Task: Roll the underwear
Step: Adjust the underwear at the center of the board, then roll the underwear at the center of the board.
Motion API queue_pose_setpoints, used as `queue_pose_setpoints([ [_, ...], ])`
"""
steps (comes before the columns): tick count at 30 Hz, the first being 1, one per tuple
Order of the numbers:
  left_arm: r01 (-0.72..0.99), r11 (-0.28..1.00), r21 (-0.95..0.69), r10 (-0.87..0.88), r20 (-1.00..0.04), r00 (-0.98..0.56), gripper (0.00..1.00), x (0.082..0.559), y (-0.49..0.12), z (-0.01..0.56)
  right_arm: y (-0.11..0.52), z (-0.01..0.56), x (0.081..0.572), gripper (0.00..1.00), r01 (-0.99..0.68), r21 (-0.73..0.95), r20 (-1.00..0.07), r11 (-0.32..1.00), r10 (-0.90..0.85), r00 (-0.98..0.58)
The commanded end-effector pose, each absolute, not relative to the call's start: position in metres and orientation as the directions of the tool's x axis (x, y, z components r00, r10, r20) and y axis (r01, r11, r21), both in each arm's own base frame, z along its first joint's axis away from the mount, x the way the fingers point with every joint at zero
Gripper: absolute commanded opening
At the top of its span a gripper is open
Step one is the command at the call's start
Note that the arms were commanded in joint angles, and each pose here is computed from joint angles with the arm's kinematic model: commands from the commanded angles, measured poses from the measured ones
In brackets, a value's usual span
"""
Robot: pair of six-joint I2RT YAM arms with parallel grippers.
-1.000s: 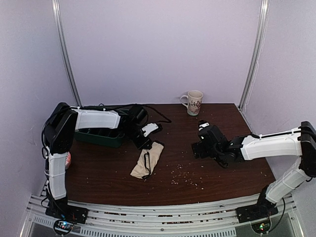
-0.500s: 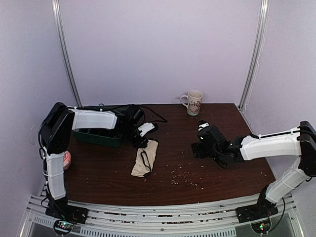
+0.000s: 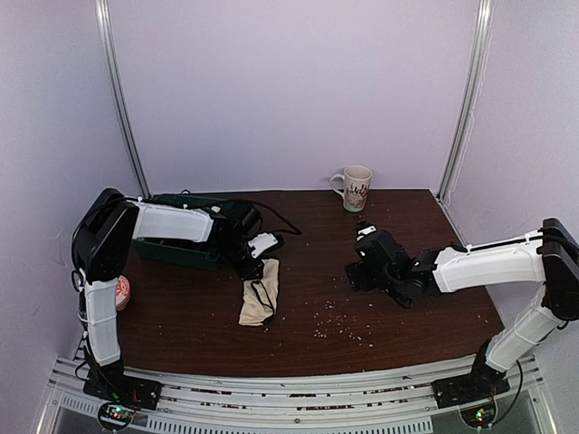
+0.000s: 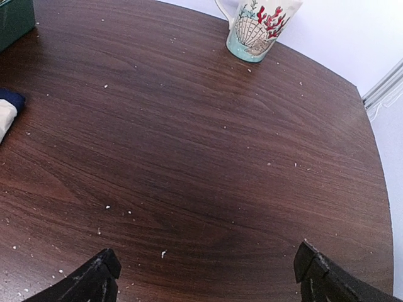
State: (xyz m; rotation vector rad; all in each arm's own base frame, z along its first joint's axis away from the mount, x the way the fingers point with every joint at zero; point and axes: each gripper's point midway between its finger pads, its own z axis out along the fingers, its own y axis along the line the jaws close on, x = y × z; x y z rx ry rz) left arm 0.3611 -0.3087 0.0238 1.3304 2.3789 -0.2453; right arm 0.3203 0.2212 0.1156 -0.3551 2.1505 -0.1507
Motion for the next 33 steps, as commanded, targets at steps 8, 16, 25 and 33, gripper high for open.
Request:
queue_pose_setpoints([
  [8,0.837,0.523,0.157,0.721,-0.606,-0.337,0.45,0.378,-0.305,0.119,0.300,0.145,0.294,1.00,-0.499,-0.314,-0.807,0.808,-0.504,-0.307],
  [16,0.849,0.493,0.191,0.663,-0.714,-0.224,0.50,0.365,-0.284,0.143,0.386,0.126,0.247,1.00,-0.723,-0.497,-0.722,0.480,-0.691,0.037],
  [25,0.834,0.480,0.272,0.573,-0.817,-0.064,0.54,0.349,-0.274,0.168,0.452,0.072,0.231,1.00,-0.767,-0.593,-0.553,0.247,-0.817,0.164],
  [33,0.785,0.536,0.309,0.541,-0.840,-0.038,0.54,0.352,-0.255,0.173,0.470,0.031,0.226,1.00,-0.803,-0.577,-0.460,0.151,-0.872,0.167],
])
